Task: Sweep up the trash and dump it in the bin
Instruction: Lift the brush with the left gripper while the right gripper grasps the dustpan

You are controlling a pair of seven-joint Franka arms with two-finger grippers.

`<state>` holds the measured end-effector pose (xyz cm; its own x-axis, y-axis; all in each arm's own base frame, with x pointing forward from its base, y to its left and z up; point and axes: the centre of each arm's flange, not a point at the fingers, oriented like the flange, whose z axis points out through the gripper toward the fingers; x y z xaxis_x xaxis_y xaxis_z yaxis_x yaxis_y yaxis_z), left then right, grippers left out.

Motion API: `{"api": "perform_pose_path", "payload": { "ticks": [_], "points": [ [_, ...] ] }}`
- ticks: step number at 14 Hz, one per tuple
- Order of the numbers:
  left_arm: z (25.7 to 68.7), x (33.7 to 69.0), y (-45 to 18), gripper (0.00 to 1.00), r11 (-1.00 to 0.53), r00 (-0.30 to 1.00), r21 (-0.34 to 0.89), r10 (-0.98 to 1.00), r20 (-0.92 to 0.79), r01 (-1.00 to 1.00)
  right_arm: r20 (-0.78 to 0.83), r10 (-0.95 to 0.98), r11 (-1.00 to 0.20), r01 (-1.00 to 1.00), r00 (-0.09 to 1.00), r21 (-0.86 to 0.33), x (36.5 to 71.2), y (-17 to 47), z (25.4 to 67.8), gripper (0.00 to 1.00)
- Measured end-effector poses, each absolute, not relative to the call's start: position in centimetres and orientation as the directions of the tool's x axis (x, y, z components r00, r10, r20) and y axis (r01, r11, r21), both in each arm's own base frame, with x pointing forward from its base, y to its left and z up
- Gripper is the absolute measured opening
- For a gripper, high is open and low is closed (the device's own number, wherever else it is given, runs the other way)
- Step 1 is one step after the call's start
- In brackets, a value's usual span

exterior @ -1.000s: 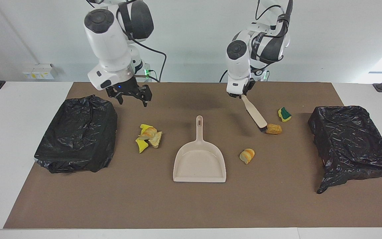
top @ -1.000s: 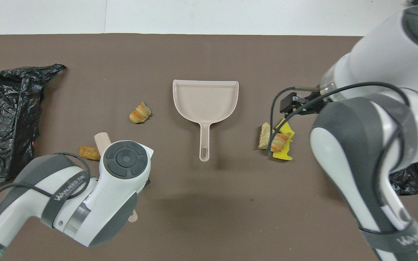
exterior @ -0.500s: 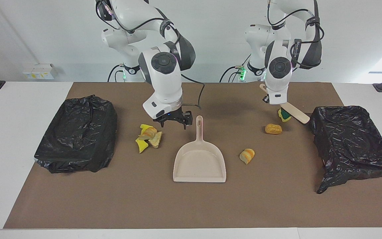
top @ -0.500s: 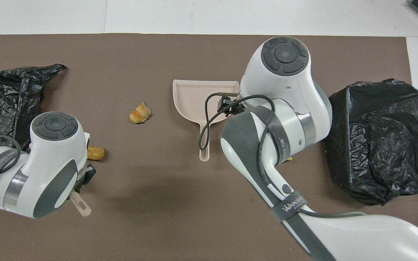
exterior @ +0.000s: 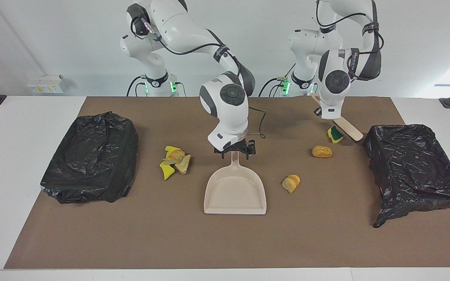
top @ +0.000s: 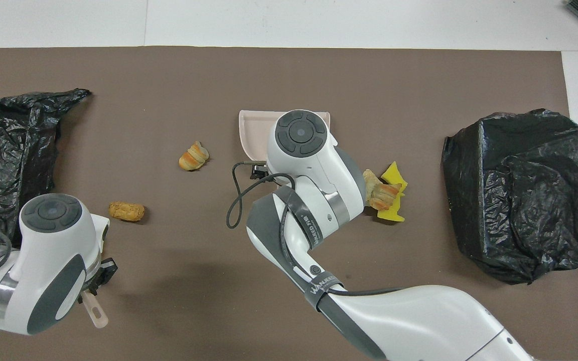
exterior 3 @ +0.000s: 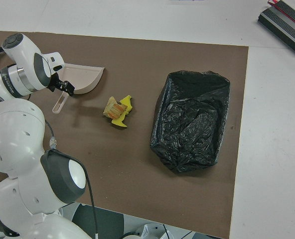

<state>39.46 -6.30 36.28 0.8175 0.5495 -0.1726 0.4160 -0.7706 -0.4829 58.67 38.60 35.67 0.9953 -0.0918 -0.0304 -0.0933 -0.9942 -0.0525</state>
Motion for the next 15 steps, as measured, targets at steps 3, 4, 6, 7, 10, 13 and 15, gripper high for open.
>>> {"api": "perform_pose_path", "payload": {
  "ticks": [3,4,6,7,10,13,15],
  "points": [
    [36.1,39.4,-7.1,0.26,-0.819,0.840,-0.393,0.513,-0.176,0.418,-0.053,-0.089,-0.995,-0.091,0.995,-0.039,57.9,38.2,34.7,1.00],
    [36.1,39.6,-7.5,0.26,-0.836,0.846,-0.357,0.500,-0.184,0.416,-0.057,-0.087,-0.995,-0.089,0.995,-0.039,57.7,38.2,34.7,0.93],
    [36.2,40.2,-8.4,0.26,-0.870,0.859,-0.275,0.470,-0.204,0.410,-0.070,-0.069,-0.996,-0.072,0.995,-0.047,56.8,39.0,34.8,0.82],
    [36.3,40.6,-8.8,0.26,-0.884,0.867,-0.239,0.452,-0.208,0.403,-0.074,-0.061,-0.997,-0.064,0.995,-0.049,56.4,39.3,35.0,0.70],
    [36.9,42.2,-10.3,0.26,-0.921,0.899,-0.160,0.383,-0.214,0.355,-0.091,-0.023,-0.997,-0.030,0.996,-0.072,56.0,39.3,35.0,0.35],
    [38.5,45.0,-12.5,0.26,-0.936,0.918,-0.128,0.348,-0.191,0.328,-0.085,0.090,-0.992,0.082,0.992,-0.093,56.6,38.5,35.1,0.32],
    [39.7,46.3,-12.6,0.26,-0.946,0.929,-0.115,0.319,-0.186,0.302,-0.062,0.160,-0.983,0.153,0.985,-0.105,57.4,37.4,36.1,0.32]
  ]
}}
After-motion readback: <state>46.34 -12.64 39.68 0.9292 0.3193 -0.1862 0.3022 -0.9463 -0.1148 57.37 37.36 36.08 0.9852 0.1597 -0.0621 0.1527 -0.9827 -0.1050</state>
